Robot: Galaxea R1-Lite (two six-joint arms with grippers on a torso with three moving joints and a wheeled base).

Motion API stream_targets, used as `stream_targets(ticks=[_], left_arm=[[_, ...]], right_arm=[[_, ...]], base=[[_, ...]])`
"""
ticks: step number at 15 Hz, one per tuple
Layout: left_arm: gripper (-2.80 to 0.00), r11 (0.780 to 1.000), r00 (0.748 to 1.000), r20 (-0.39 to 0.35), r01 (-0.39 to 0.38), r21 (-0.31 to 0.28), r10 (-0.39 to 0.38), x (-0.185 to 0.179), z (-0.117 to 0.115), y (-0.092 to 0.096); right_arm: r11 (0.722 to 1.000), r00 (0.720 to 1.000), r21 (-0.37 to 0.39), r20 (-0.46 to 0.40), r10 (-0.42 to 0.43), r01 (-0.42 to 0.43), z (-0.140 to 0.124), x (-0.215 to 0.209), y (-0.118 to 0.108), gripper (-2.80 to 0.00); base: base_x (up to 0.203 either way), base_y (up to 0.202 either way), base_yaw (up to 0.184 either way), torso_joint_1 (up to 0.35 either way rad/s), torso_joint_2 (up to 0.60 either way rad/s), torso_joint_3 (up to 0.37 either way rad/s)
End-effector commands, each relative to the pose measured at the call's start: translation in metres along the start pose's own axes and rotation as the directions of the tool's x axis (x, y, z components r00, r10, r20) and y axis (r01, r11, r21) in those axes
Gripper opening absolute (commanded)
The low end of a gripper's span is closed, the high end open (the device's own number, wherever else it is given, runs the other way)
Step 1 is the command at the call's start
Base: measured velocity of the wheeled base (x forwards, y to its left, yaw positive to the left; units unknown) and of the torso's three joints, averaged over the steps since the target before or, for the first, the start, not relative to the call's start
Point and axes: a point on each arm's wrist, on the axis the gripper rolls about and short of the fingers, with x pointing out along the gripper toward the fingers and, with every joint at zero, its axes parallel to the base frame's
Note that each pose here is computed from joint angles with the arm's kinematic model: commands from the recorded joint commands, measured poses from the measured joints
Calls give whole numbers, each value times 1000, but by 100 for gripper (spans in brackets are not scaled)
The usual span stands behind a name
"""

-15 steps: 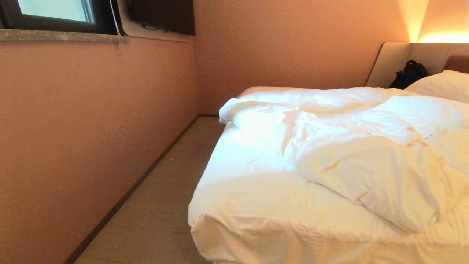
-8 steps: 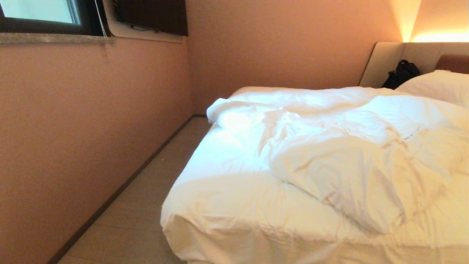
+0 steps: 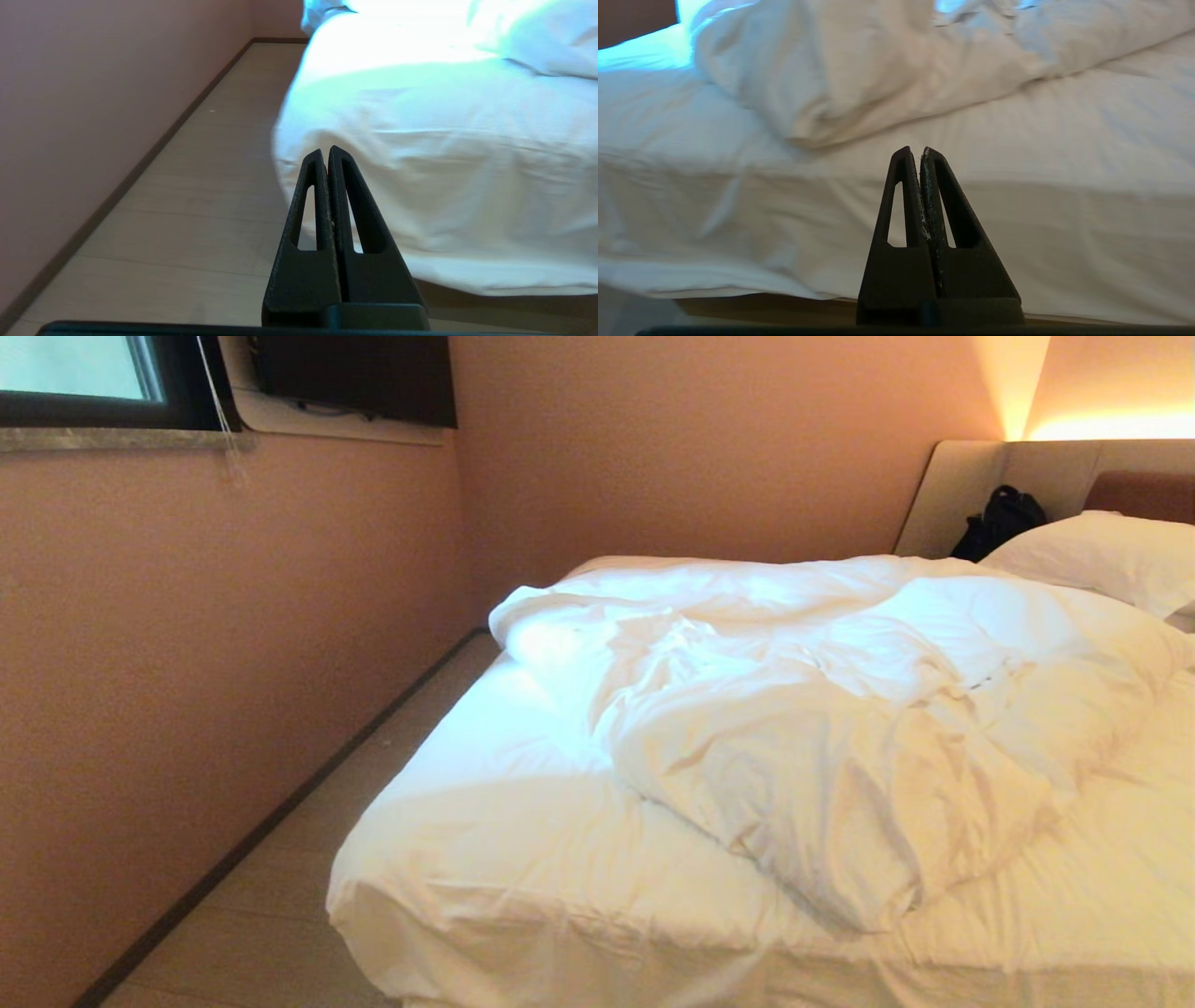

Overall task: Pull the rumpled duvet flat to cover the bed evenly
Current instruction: Hold the folded corner of the quilt

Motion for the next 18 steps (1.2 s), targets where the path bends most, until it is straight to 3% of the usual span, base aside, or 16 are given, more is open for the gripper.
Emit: stream_targets(ticks=[1,18], left_arm=[[-280,1000,1000,0,0,0,0,0,0,0],[-280,1000,1000,0,0,1,0,0,0,0]], right_arm=[[1000,1000,0,1,1,-1,0,0,0,-280],[1000,1000,0,1,1,-1,0,0,0,-280]], base=[[0,-194,0,3,2,3],[0,-195,-1,3,2,2]])
